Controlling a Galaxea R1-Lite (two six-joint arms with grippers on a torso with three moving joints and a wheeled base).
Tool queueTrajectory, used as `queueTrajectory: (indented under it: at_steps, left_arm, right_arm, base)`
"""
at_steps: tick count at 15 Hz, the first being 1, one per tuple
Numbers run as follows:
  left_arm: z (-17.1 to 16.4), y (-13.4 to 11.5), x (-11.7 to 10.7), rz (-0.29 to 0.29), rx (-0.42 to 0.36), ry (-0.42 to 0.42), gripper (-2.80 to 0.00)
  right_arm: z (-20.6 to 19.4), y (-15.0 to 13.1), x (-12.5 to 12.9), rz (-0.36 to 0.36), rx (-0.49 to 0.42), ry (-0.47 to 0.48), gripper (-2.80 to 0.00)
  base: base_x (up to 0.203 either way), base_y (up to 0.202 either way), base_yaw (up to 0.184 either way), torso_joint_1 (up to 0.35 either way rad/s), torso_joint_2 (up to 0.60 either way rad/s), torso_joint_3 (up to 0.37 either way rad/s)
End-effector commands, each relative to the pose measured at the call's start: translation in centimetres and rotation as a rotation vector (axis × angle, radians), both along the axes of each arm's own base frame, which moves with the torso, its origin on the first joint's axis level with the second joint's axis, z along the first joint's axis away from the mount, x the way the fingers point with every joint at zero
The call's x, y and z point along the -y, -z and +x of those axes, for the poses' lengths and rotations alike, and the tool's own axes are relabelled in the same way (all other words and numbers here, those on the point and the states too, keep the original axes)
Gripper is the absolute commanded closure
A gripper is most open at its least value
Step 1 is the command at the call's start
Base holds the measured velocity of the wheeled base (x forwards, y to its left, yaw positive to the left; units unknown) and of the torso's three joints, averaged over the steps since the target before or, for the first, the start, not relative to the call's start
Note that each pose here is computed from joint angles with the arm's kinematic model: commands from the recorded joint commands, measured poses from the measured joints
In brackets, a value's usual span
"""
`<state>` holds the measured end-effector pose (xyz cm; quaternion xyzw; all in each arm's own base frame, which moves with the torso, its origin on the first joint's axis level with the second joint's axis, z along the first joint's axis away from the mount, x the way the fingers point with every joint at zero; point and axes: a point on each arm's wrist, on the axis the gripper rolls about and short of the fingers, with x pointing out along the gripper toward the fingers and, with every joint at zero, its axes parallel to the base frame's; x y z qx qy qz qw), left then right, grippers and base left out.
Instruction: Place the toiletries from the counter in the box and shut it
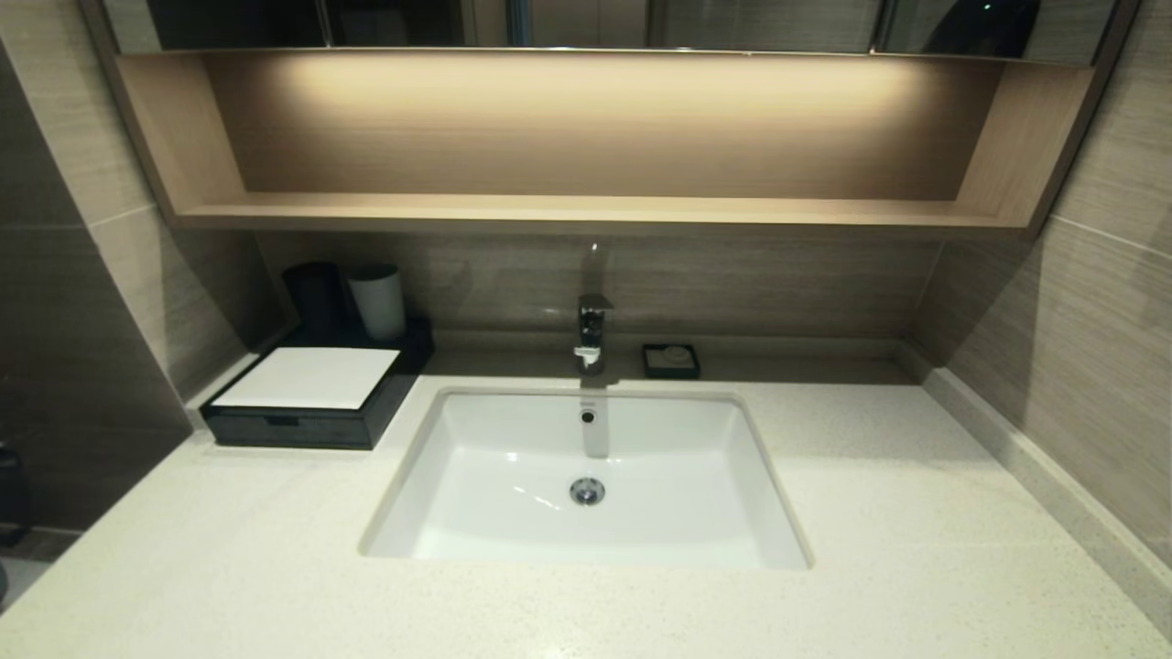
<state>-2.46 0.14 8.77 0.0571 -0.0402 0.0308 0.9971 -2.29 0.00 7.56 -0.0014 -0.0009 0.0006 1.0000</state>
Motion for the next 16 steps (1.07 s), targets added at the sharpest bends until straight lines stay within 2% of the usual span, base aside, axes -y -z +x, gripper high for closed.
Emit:
queueTrajectory:
  at_steps: [1, 7, 10, 16]
  left_arm:
    - [0.15, 0.46, 0.07, -0.003, -0.015, 0.031, 0.00]
    - [0.26, 0.76, 0.13, -0.003, -0.020, 0.058, 0.00]
    - [0.33, 1.41, 0.14, -0.039, -0.069, 0.067, 0.00]
    - [0.33, 1.42, 0.14, -0.062, -0.070, 0.066, 0.00]
  right_arm:
    - [0.01, 0.05, 0.00, 0.000, -0.001, 0.000, 0.00]
    - [0.01, 0.04, 0.00, 0.000, 0.000, 0.000, 0.00]
    - [0.01, 0.04, 0.00, 0.000, 0.000, 0.000, 0.00]
    - [0.01, 0.04, 0.00, 0.000, 0.000, 0.000, 0.00]
  base:
    - [0.000, 0.000, 0.000, 0.000, 0.00, 0.000]
    - [0.000, 0.000, 0.000, 0.000, 0.00, 0.000]
    - [0.000, 0.000, 0.000, 0.000, 0.00, 0.000]
    - [0.000, 0.000, 0.000, 0.000, 0.00, 0.000]
